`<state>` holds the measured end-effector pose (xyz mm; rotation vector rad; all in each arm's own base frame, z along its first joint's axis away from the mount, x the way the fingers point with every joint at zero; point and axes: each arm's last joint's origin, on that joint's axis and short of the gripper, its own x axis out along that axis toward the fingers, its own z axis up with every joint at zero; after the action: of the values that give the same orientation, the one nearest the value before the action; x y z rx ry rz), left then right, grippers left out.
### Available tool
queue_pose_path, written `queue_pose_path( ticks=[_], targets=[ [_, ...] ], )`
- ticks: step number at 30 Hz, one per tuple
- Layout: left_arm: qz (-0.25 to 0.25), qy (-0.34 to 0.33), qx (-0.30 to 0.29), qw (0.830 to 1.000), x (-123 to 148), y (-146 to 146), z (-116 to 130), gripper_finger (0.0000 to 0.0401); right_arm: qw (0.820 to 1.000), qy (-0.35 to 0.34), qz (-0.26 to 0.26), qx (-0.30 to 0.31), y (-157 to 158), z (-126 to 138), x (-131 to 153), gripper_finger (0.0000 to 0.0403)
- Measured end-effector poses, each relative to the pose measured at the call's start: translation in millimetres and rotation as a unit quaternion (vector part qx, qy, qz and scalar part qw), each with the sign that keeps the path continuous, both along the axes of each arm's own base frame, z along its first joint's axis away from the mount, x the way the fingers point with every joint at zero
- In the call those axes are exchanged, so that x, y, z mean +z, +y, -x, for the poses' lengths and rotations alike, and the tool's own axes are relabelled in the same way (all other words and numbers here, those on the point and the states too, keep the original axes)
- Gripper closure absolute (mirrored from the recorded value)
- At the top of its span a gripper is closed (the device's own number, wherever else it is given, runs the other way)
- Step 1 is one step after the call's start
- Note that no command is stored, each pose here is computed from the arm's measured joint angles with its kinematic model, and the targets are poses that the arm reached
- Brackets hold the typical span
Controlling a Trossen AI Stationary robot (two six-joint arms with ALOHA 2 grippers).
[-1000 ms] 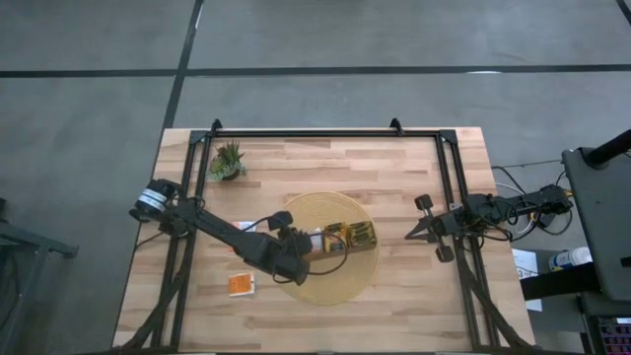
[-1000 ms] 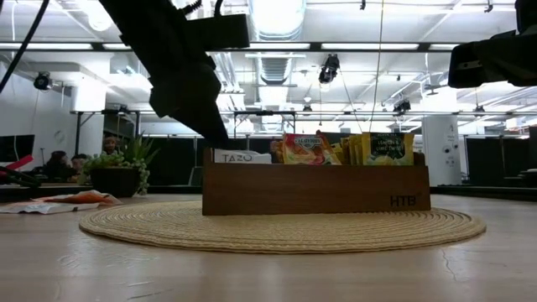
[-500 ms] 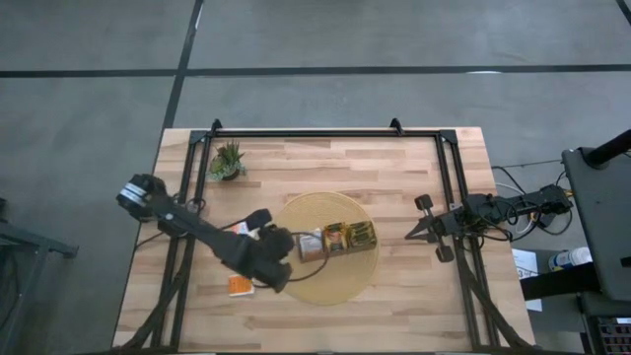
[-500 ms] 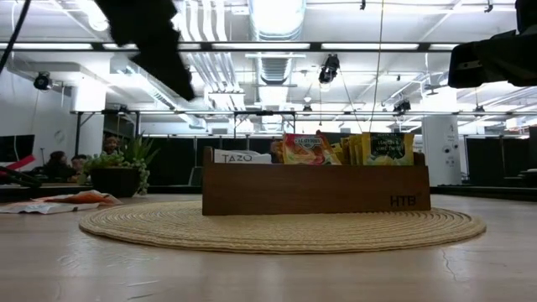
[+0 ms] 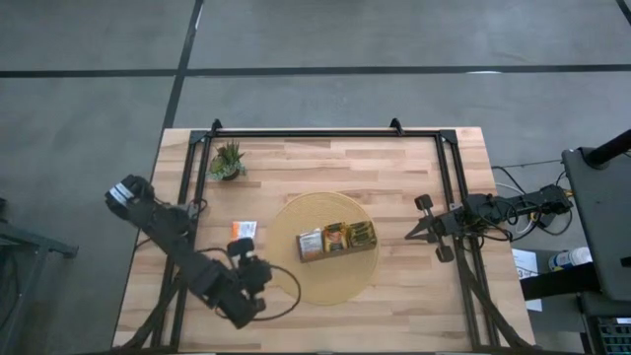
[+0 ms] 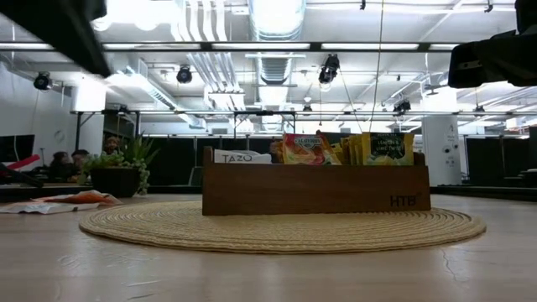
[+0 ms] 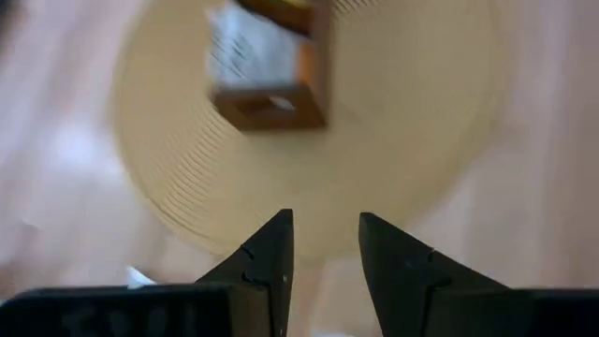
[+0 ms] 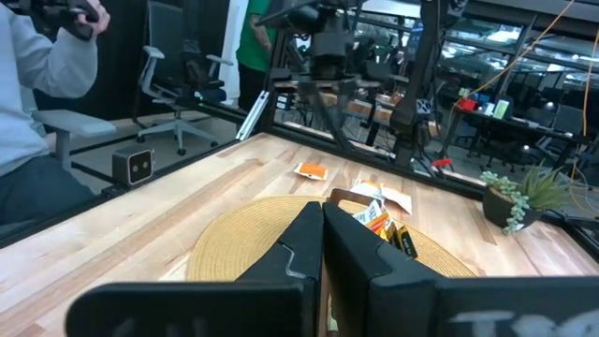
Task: Pick & Place Tea
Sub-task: Put the bottom white tea bag into the left of the wooden organizer
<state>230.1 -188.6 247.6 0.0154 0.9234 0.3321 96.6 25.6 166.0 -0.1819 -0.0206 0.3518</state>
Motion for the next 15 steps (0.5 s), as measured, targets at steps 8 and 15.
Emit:
queue_pose_path(
  ticks=[8, 15],
  targets=[
    [0.075, 0.002, -0.037, 0.996, -24, -29, 25, 0.0284, 1.0, 0.0, 0.0, 0.0, 0, 0, 0, 0.0394],
    [0.123, -0.04, -0.075, 0.989, -41, -45, 35, 0.0284, 1.0, 0.0, 0.0, 0.0, 0, 0, 0, 0.0394]
  ],
)
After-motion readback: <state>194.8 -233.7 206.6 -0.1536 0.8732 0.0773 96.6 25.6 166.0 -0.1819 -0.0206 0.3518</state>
